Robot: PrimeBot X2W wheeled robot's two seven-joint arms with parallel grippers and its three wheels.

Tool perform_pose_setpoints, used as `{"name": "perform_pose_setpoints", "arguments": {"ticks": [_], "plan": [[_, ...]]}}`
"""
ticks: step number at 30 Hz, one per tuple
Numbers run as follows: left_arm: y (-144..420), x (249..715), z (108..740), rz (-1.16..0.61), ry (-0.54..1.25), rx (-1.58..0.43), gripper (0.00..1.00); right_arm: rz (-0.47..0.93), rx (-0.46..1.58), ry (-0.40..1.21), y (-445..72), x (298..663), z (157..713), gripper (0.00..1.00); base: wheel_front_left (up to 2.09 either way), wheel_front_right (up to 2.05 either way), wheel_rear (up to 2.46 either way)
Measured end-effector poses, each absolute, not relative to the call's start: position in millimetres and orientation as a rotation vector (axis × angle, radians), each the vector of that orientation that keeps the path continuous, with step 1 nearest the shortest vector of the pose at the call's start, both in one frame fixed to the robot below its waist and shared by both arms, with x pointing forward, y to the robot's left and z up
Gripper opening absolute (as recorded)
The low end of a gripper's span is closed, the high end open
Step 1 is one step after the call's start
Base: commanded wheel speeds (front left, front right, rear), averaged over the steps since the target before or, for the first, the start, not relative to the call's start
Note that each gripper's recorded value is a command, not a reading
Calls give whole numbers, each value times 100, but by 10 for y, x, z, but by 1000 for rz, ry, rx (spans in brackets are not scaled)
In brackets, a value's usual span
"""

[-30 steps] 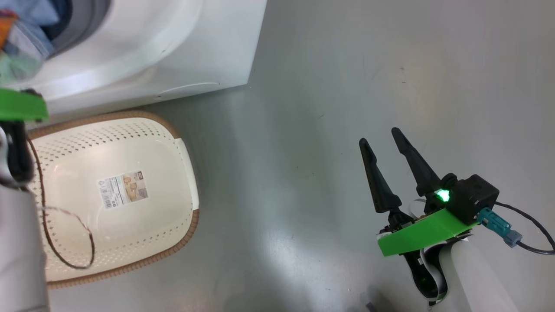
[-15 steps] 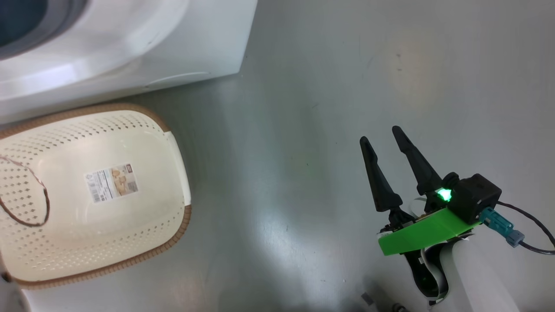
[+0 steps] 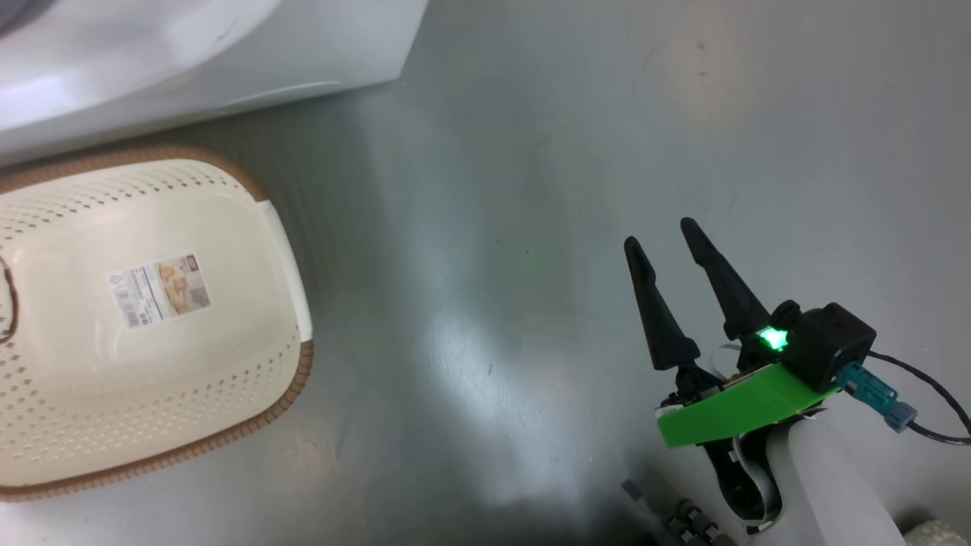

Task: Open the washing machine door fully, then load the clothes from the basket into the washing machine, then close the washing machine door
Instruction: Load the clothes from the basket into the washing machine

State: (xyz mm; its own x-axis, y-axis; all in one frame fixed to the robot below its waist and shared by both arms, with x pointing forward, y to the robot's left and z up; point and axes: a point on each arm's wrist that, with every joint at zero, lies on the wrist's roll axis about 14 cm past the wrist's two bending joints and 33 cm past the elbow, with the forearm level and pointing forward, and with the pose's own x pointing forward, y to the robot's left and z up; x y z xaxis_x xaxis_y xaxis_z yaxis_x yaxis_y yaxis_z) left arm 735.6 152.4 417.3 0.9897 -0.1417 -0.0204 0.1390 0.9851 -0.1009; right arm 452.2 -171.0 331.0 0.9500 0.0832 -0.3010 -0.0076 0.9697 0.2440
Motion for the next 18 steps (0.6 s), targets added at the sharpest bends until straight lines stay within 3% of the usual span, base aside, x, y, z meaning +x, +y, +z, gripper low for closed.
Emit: {"name": "perform_pose_setpoints", "arguments": {"ticks": [13, 18], "plan": [[1460, 7668, 4558, -175, -138, -124, 0, 42, 246, 352, -1714, 4478, 3168, 100, 0, 0, 0], [1433, 7705, 4408, -206, -83, -123, 0, 43, 242, 355, -1718, 4498, 3141, 100, 0, 0, 0]]}}
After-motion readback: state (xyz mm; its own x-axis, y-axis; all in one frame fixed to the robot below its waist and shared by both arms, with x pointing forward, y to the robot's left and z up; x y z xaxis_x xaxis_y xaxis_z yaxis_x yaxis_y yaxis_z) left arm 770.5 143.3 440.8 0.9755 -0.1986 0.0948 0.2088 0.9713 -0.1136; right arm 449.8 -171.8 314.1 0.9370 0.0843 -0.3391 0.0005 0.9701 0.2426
